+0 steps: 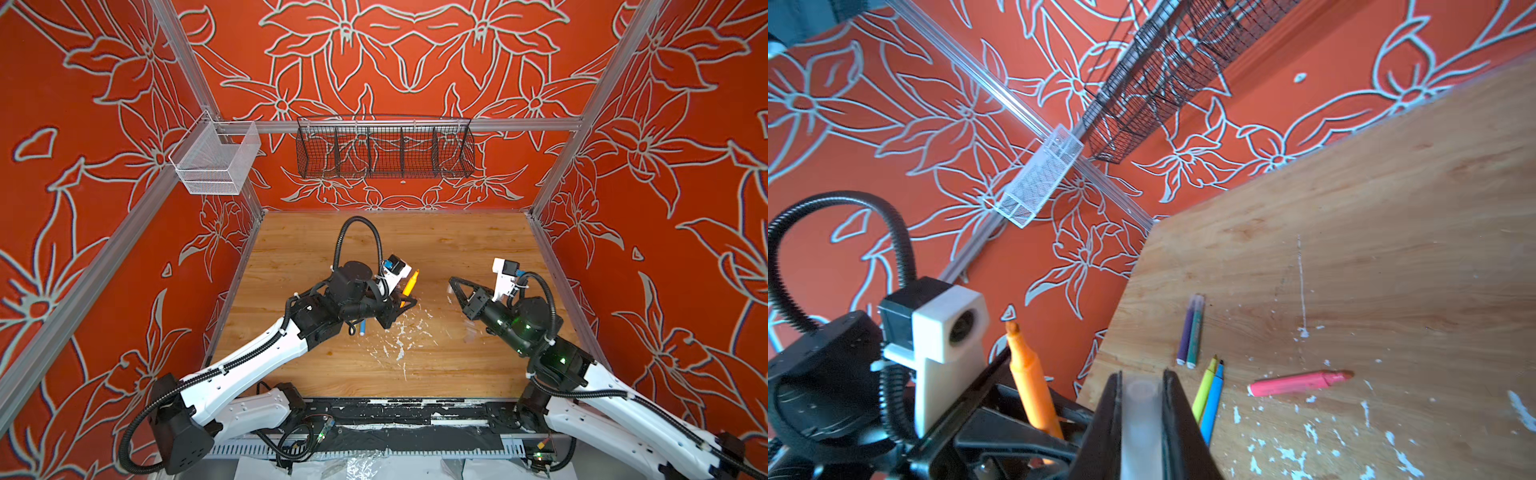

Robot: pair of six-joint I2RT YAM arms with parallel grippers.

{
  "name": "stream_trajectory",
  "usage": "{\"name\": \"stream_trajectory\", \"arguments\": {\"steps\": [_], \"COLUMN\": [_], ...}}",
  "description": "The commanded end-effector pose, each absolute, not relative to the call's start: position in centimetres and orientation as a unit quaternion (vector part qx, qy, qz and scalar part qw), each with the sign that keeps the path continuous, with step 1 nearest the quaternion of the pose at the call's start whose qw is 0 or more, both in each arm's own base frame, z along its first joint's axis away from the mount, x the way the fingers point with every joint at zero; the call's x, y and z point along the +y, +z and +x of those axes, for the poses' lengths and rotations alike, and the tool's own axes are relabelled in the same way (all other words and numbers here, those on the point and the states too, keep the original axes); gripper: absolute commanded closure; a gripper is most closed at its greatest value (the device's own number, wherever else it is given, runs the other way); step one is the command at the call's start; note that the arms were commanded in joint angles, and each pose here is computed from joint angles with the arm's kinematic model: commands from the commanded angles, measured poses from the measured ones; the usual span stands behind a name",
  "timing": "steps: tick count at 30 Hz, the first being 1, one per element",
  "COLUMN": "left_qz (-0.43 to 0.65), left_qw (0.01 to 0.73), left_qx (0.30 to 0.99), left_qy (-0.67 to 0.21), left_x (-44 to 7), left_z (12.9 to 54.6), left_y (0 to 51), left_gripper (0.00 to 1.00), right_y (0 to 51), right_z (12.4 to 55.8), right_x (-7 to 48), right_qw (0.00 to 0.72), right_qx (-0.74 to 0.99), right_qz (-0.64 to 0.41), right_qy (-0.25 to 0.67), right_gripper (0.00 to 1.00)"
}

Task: Insert the pens into the pen caps
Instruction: 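Carry the cap toward the orange marker held upright by the left gripper, then align the cap's open end over the orange marker tip with the right gripper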

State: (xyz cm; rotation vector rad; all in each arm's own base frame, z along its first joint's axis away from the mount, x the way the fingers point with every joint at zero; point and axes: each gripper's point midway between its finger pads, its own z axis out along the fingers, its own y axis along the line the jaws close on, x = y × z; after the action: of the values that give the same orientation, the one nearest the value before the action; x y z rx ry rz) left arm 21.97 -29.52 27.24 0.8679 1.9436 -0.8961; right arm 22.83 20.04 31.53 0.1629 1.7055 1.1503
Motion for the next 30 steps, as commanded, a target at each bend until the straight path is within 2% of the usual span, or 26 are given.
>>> {"name": "stream_trajectory", "arguments": {"steps": [1,5,15,30], "left_qz": [0.382,0.403,0.426,0.433], "left_qw": [0.417,0.409,0.398,0.401], "left_qx": [0.760,0.759,0.764,0.759], "left_qy": [-0.320,-0.309,-0.278,-0.275], "left_x": [-30.3,-31.1,-31.9,-32.2], "left_z": [21.6,21.1,20.9,20.4], "left_y": [27.2,26.6,25.5,25.7], "left_gripper": [1.00,1.00,1.00,1.00], "right_y": [33.6,35.1,36.5,35.6], "right_z": [21.9,20.7,19.9,20.7], "right_x": [21.0,22.3,22.4,21.7], "right_qw": [0.522,0.524,0.545,0.563], "right_qx": [0.665,0.628,0.587,0.594], "right_qz": [0.046,0.014,0.002,0.021], "right_qy": [0.532,0.575,0.600,0.575], "right_gripper": [0.99,1.00,1.00,1.00]}}
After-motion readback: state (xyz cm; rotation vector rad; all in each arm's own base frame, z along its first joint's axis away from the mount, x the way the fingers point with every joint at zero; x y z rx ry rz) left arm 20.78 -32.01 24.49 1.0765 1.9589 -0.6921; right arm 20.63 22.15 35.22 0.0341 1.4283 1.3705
